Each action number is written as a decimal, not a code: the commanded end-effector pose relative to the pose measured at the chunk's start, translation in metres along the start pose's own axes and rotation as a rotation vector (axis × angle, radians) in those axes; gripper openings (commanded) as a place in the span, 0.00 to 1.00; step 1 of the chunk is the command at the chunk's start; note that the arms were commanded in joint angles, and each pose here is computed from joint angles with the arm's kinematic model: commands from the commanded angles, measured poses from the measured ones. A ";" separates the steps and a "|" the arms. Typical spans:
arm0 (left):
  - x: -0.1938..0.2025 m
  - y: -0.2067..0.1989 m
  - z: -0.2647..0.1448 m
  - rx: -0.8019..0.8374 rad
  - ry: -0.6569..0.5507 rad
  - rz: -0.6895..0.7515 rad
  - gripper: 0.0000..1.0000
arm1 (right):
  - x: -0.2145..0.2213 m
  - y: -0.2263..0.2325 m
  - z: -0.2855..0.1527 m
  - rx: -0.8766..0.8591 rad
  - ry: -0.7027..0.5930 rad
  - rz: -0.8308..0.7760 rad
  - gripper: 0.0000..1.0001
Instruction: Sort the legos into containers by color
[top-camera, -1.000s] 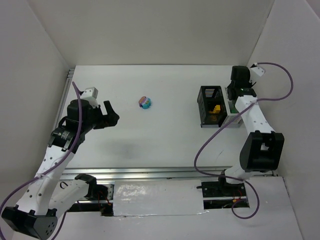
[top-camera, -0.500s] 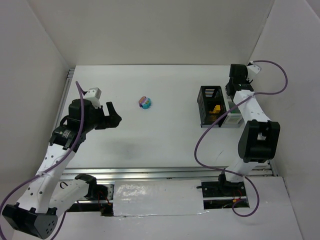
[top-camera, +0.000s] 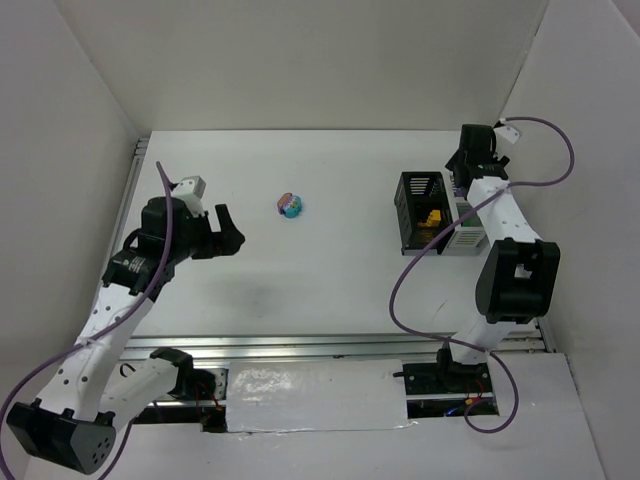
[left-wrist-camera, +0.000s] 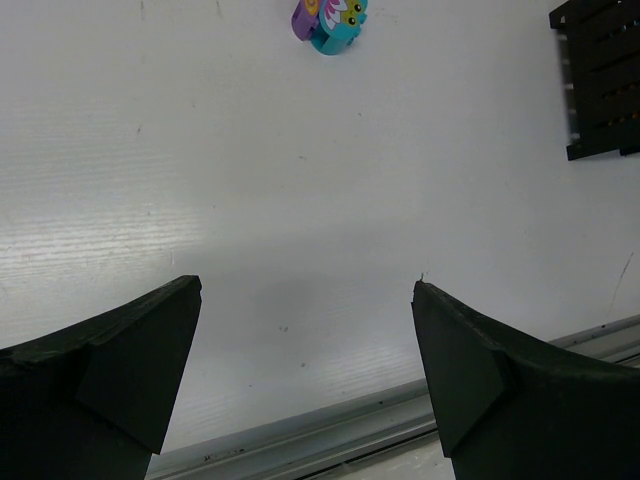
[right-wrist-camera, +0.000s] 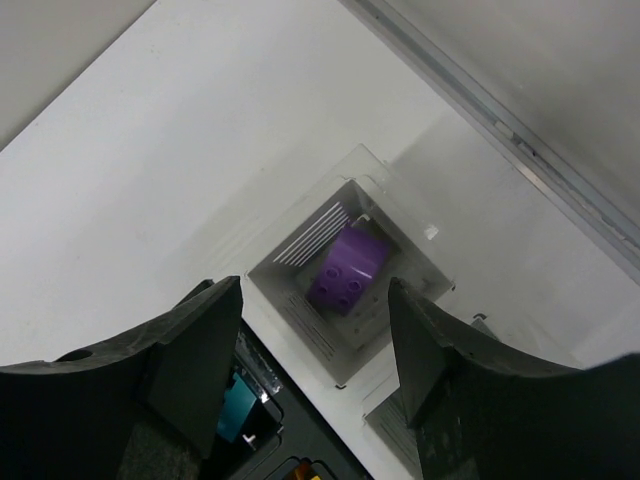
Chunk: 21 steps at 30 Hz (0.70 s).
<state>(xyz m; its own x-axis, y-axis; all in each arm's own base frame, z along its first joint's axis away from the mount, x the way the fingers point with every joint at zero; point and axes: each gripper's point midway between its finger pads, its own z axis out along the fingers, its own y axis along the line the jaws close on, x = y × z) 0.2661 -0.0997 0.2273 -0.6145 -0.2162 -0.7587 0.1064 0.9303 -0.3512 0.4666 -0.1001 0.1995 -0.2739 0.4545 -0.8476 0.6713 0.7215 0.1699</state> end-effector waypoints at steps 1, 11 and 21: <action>-0.007 0.003 0.005 -0.017 -0.018 -0.001 0.99 | -0.032 0.015 -0.020 -0.065 -0.051 0.055 0.68; -0.021 -0.025 0.086 -0.113 0.088 -0.124 1.00 | 0.027 0.127 -0.188 -0.700 0.113 -0.062 1.00; -0.040 -0.027 0.246 -0.133 0.111 0.189 1.00 | 0.083 0.103 -0.332 -1.229 0.267 -0.109 1.00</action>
<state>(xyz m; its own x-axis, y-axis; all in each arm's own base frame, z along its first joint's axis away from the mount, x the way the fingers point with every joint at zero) 0.4379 -0.1906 0.1134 -0.7728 -0.0847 -0.6290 0.0663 0.9749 -0.2127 0.3167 0.1649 0.3076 -0.4760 0.3730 -0.7965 -0.2799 0.7943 0.5392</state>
